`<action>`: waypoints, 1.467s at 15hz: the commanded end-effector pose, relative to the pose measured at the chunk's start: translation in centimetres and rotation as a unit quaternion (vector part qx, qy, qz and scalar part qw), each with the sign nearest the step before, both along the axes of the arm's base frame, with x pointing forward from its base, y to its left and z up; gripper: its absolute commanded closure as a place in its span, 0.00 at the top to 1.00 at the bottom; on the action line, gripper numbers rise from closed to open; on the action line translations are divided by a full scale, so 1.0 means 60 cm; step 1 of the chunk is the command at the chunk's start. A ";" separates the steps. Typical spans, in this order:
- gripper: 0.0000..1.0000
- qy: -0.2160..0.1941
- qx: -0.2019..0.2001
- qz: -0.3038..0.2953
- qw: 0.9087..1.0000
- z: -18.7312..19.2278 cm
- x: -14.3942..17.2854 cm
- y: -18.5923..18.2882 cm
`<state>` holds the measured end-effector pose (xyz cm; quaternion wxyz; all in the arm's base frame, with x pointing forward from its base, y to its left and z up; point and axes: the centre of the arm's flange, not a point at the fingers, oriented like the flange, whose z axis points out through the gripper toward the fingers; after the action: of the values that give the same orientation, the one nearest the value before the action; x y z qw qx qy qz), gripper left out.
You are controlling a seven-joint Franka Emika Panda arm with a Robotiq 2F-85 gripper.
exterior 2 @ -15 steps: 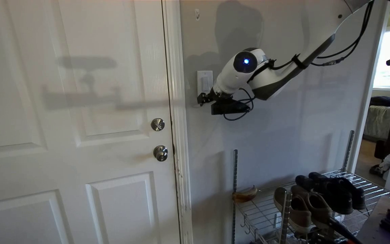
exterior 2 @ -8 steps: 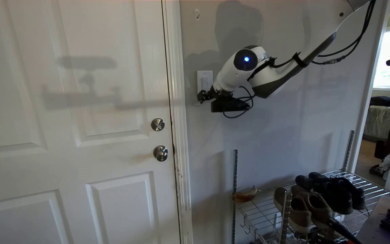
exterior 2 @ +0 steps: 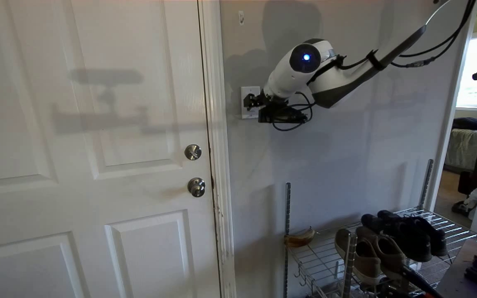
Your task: Switch on the light
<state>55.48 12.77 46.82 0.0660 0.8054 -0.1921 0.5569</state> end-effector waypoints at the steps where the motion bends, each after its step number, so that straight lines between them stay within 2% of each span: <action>1: 1.00 -0.037 -0.008 -0.027 0.999 0.021 -0.031 -0.007; 9: 1.00 -0.051 -0.030 -0.051 0.997 0.048 -0.015 -0.007; 15: 1.00 -0.044 -0.026 -0.046 0.998 0.048 -0.004 0.005; 22: 1.00 -0.046 -0.022 -0.054 0.997 0.060 0.020 -0.016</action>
<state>55.59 12.03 49.83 0.1012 0.7670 -0.2274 0.5914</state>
